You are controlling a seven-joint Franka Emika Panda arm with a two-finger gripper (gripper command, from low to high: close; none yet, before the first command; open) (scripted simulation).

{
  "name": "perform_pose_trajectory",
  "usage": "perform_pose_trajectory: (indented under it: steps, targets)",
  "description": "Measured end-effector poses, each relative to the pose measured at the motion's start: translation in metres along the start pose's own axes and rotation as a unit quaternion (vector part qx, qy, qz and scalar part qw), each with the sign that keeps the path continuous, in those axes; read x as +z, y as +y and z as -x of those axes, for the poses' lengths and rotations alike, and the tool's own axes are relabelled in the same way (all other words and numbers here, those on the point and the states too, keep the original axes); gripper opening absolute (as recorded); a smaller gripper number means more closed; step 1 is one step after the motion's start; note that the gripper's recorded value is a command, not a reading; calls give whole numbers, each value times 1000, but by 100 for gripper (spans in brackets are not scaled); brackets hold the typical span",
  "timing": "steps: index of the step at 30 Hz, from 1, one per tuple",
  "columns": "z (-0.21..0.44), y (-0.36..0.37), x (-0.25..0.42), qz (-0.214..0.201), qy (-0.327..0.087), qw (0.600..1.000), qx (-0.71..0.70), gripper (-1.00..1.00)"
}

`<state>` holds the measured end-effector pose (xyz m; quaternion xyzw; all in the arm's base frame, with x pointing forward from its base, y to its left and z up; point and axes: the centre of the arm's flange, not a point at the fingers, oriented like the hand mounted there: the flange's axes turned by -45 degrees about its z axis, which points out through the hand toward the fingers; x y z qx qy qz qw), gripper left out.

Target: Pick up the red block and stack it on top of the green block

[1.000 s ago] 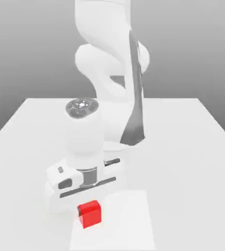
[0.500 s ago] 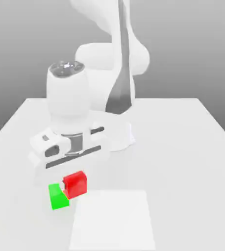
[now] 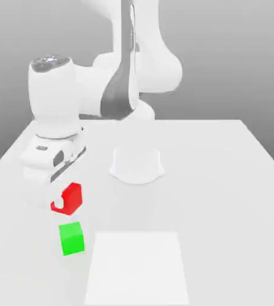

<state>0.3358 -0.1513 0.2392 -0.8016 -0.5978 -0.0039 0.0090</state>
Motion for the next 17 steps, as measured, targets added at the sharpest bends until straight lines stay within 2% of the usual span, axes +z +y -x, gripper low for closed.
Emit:
perform_pose_trajectory:
  steps: [8,16,17]
  targets:
    - [-4,4,29,-4,14,1000,-6,-100]
    - [3,-1,58,3,-3,1000,-1,-100]
    - [4,-1,60,3,-6,1000,-1,100]
